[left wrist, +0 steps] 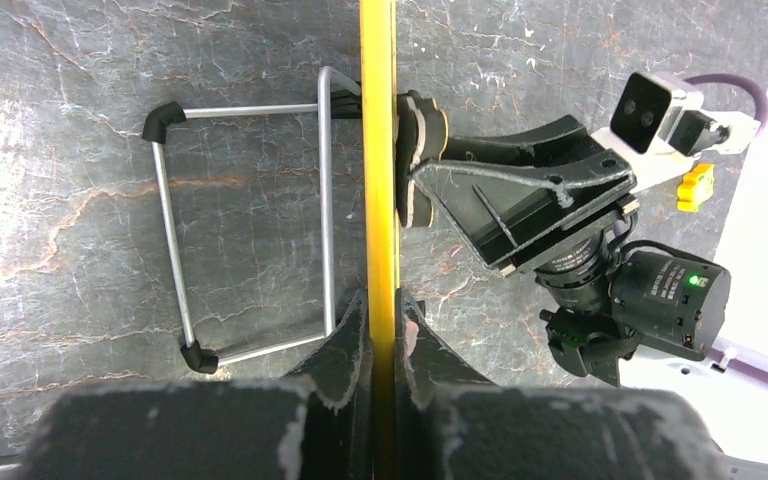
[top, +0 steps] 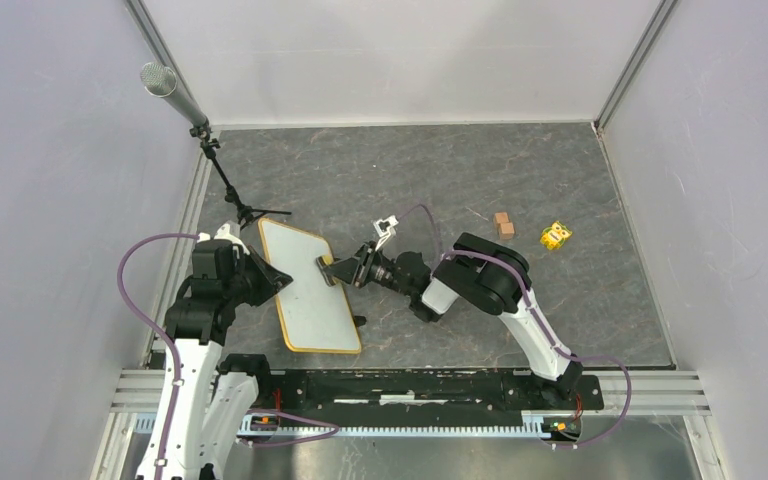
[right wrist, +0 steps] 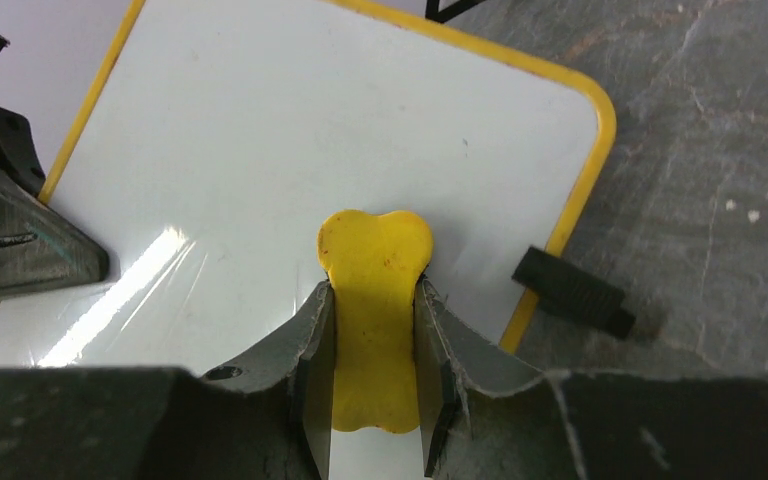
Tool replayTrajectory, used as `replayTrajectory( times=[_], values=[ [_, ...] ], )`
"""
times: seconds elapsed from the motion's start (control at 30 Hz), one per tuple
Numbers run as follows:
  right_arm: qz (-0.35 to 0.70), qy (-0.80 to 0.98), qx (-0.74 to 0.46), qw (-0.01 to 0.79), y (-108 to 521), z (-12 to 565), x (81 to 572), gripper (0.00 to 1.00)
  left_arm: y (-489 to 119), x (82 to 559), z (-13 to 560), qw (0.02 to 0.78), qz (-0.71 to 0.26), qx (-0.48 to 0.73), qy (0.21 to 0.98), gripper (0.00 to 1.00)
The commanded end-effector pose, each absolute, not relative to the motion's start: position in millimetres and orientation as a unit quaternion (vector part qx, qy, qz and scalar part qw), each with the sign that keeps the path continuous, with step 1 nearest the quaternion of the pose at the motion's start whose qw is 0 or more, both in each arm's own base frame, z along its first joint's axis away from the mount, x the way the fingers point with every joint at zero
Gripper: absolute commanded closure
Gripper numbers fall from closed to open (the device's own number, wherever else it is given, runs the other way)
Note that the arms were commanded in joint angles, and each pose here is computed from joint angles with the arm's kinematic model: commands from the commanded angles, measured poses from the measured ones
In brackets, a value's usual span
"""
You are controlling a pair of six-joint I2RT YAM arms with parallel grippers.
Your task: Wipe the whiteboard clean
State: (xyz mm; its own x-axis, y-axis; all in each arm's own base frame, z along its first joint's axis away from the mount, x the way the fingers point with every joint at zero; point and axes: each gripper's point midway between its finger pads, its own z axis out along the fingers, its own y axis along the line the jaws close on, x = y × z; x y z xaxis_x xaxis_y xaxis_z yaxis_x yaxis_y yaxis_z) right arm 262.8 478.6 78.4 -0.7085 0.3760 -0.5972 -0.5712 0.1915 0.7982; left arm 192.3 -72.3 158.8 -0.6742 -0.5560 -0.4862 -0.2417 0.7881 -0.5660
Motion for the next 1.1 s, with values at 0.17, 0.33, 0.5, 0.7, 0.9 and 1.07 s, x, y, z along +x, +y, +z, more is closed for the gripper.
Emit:
replayTrajectory(
  times=[0.17, 0.33, 0.5, 0.7, 0.9, 1.07],
  values=[
    [0.66, 0.656, -0.115, 0.348, 468.6, 101.5, 220.5, 0.73, -89.3, 182.7, 154.8, 0.315, -0.266, -0.169, 0.895, 0.98],
    [0.637, 0.644, -0.18, 0.385, 474.9, 133.6, 210.4, 0.73, -89.2, 182.7, 154.3, 0.314, -0.265, -0.17, 0.896, 0.98],
    [0.602, 0.646, -0.264, 0.388, 498.9, 142.7, 181.3, 0.73, -89.1, 183.1, 153.8, 0.312, -0.265, -0.171, 0.896, 0.98],
    [0.571, 0.658, -0.333, 0.36, 486.0, 114.2, 149.0, 0.73, -88.9, 183.6, 152.8, 0.31, -0.263, -0.172, 0.897, 0.98],
    [0.457, 0.719, -0.387, 0.354, 476.6, 76.1, 177.9, 0.74, -88.6, 183.4, 153.6, 0.312, -0.264, -0.173, 0.896, 0.98],
    [0.468, 0.681, -0.43, 0.363, 495.1, 103.8, 152.6, 0.75, -88.9, 183.2, 154.1, 0.313, -0.265, -0.172, 0.896, 0.98]
  ],
)
